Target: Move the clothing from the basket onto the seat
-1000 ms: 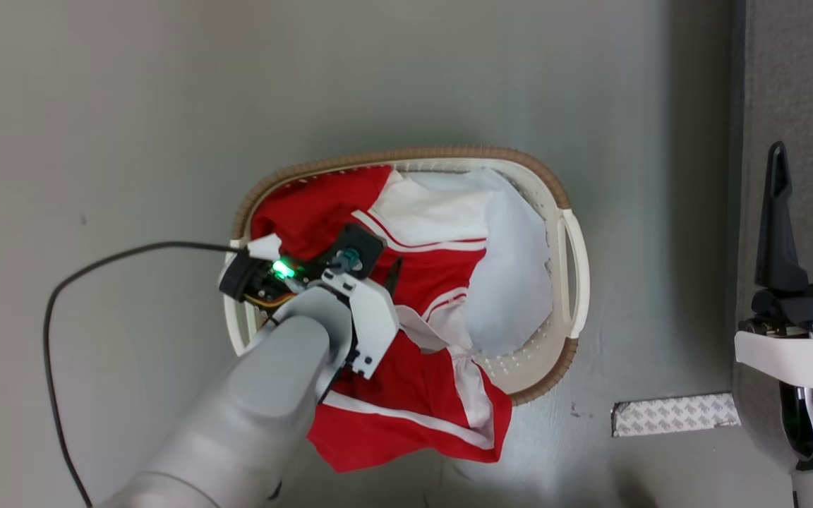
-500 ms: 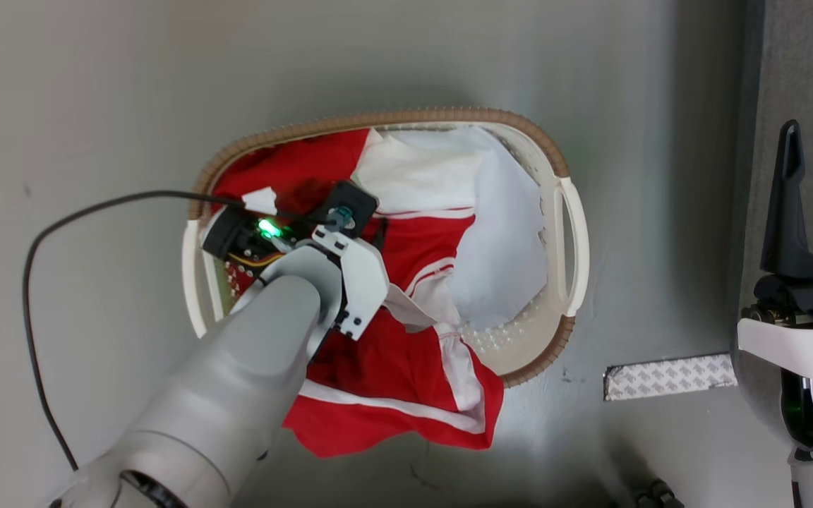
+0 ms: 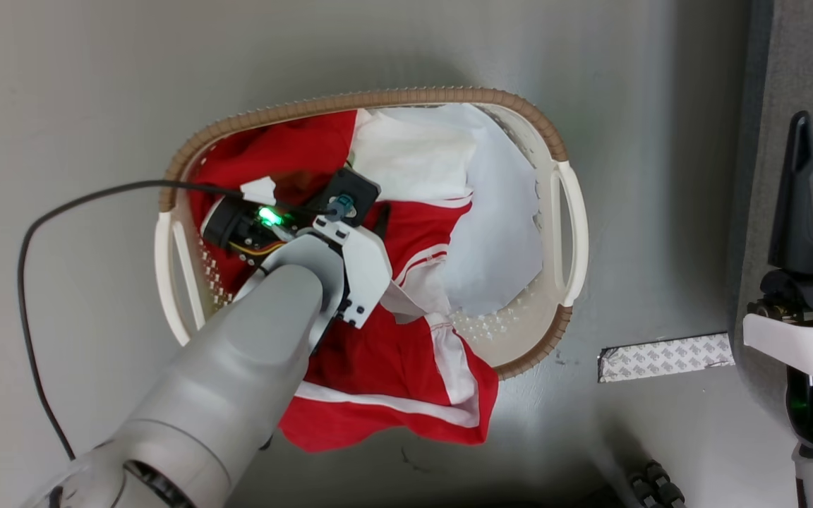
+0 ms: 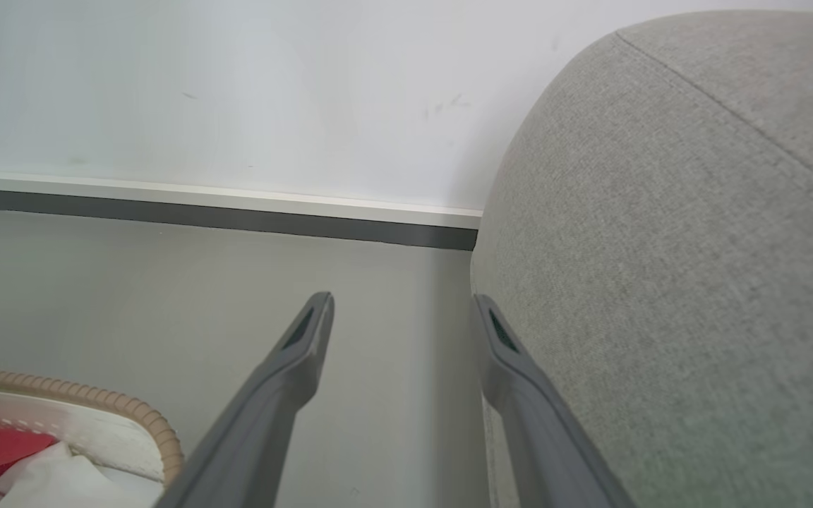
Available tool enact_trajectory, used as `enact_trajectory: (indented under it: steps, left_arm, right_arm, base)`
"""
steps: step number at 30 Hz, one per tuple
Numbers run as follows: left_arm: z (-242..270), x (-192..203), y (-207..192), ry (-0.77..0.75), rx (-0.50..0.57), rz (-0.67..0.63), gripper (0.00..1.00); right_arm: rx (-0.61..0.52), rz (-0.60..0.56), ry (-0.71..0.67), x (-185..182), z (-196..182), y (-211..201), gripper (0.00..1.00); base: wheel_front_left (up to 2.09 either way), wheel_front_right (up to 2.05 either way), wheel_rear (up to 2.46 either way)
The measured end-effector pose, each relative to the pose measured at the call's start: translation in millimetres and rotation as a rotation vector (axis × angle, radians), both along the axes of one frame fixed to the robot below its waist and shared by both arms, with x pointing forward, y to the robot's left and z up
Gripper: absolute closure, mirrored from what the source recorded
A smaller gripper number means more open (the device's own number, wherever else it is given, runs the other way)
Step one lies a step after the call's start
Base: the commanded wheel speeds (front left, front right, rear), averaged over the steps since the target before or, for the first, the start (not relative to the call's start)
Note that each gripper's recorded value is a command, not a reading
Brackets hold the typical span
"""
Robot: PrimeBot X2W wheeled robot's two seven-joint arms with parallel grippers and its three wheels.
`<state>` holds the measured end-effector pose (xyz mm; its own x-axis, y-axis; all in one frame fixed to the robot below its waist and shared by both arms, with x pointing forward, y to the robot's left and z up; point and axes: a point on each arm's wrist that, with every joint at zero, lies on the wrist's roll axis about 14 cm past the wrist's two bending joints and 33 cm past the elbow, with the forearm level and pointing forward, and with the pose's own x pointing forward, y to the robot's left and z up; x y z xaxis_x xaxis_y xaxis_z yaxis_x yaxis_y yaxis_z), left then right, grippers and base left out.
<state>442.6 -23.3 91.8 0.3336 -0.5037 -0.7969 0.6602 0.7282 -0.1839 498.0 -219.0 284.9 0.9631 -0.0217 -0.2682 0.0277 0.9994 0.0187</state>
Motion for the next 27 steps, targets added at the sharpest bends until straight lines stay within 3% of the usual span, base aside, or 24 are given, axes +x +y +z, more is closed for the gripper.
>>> enact_trajectory:
  steps: [4,5,6,7,8,19,27]
  left_arm:
    - [-2,3,-3,-0.014,-0.015,0.011,0.00]
    - [-1,4,-4,-0.016,-0.023,0.014,0.10]
    - [0,4,-5,-0.022,-0.032,0.019,0.27]
    - [0,4,-6,-0.023,-0.037,0.017,0.65]
    - [2,5,-8,-0.030,-0.046,0.017,0.97]
    - [34,18,-14,-0.083,-0.136,0.072,1.00]
    - [93,19,-12,-0.148,-0.227,0.150,1.00]
  right_arm:
    - [-0.010,0.001,0.008,-1,-4,-1,0.00]
    - [-0.013,0.003,0.010,-1,-6,-1,0.00]
    - [-0.013,0.004,0.011,-1,-6,-1,0.00]
    - [-0.013,0.004,0.012,-1,-7,0,0.00]
    - [-0.013,0.004,0.012,-1,-7,0,0.00]
    - [-0.001,0.008,-0.011,3,5,4,0.00]
    - [0.010,0.003,-0.050,0,36,7,0.00]
  base:
    - [0.00,0.00,0.00]
    - [0.00,0.00,0.00]
    - [0.00,0.00,0.00]
    - [0.00,0.00,0.00]
    - [0.00,0.00,0.00]
    - [0.00,0.00,0.00]
    - [0.00,0.00,0.00]
